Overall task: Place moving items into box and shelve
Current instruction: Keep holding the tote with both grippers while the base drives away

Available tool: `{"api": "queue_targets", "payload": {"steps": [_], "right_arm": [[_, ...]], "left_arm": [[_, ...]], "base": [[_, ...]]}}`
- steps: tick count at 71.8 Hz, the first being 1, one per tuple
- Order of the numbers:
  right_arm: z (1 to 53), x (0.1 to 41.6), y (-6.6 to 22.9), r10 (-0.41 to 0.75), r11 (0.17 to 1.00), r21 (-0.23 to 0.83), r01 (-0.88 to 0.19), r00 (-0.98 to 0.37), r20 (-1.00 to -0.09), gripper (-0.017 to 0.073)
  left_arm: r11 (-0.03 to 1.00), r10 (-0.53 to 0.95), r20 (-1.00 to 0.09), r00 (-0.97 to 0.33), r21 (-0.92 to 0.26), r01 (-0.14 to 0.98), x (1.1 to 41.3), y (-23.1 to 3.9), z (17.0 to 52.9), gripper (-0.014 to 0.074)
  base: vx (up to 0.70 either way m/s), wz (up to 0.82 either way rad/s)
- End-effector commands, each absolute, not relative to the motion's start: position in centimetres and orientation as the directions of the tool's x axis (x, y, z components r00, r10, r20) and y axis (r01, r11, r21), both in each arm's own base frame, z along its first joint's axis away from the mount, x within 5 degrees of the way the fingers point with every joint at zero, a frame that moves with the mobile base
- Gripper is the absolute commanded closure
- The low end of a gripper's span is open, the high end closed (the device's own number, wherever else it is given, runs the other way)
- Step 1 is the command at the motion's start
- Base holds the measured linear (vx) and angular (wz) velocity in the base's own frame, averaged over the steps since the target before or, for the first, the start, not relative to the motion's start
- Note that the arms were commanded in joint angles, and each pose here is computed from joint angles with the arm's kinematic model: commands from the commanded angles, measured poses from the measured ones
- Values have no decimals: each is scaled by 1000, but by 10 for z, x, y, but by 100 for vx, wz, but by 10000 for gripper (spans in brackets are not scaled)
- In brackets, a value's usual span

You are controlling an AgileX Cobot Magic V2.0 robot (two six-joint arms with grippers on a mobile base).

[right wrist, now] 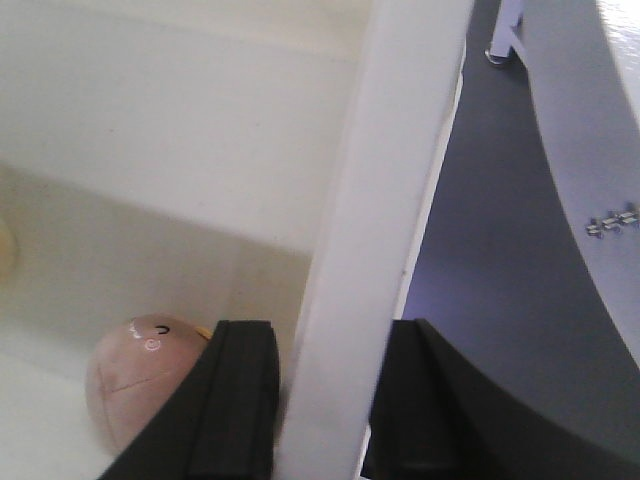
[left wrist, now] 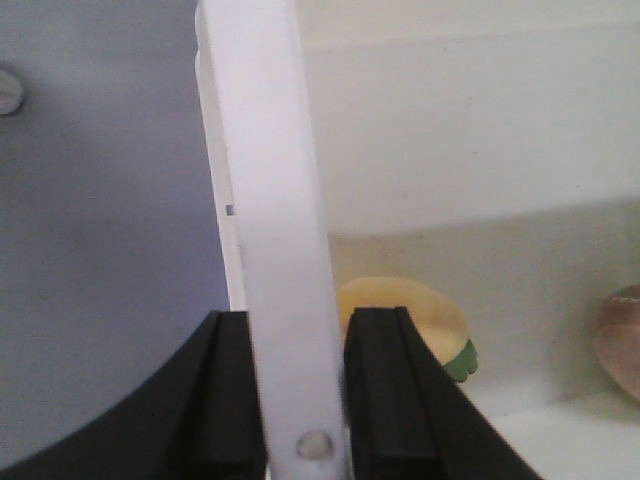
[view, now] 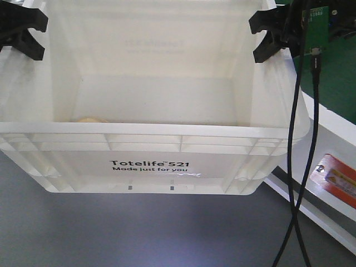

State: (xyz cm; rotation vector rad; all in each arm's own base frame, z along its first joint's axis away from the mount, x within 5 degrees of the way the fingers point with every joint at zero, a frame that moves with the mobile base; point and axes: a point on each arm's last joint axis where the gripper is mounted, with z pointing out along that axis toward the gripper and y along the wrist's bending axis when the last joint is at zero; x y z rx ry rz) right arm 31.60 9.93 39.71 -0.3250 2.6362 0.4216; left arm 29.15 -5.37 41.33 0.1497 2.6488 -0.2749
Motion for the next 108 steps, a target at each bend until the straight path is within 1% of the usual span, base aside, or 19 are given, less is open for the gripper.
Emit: {"api": "queue_targets", "payload": {"steps": [1,59,108], "right_arm": [[441,295,124,-67,794,452,-406,-798,-599,562],[440,295,124,-70,794,452,-406,-800,-596,562],[440,294,124,-76,794,452,-406,-805,-589,562]], "left_arm": [[891,-21,-601,-799,-373,258,278,-78,450,594],[891,-21,-601,-799,-373,258,278,-78,450,594],[891,-20,-601,-799,-373,258,278,-78,450,594]], "base": [[-8,53],[-2,56],[10,68]]}}
